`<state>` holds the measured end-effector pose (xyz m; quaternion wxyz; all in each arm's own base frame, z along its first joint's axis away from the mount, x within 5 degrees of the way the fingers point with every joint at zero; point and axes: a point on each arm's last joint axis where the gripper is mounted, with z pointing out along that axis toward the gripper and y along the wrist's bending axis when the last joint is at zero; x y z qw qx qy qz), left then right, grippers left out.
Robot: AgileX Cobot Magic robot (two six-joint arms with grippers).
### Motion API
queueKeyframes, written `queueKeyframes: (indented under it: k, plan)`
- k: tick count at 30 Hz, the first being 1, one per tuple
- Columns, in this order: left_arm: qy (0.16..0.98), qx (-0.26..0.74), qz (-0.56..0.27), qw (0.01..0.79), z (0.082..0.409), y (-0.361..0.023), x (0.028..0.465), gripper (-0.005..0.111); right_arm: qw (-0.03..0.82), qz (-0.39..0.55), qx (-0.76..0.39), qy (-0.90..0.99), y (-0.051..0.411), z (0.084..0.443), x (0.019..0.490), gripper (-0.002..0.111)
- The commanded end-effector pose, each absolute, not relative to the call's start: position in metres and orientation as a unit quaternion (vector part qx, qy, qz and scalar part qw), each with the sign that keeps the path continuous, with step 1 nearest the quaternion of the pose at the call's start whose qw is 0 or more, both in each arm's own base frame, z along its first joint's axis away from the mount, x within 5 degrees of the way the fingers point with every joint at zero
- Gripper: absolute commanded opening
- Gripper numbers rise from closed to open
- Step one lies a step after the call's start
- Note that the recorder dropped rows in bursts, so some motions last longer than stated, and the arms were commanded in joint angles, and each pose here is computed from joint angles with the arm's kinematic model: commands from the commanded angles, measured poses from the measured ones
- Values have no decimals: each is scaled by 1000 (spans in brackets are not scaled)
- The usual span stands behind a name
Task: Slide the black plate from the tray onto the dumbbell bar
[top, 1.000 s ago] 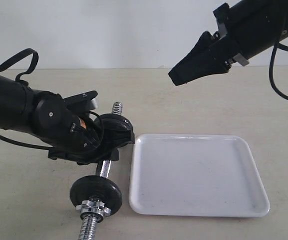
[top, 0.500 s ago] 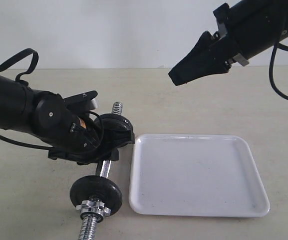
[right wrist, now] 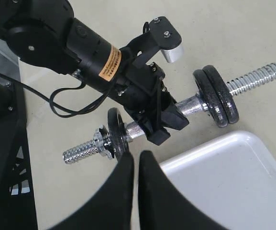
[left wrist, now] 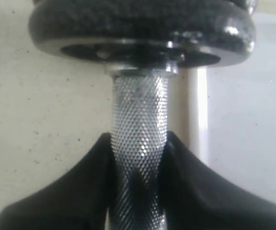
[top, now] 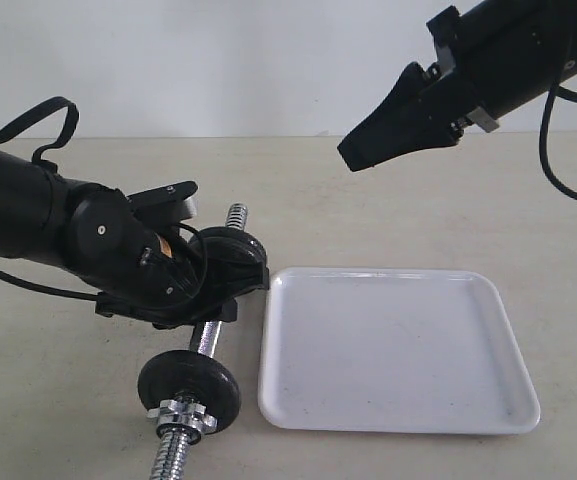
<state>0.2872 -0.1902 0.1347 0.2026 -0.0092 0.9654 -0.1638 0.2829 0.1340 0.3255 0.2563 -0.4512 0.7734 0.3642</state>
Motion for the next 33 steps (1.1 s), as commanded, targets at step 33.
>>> queueKeyframes:
  k: [33]
  plan:
    - [886, -27, -249, 391, 181, -203, 316, 26, 259, 362, -456, 771, 134, 329, 281, 0]
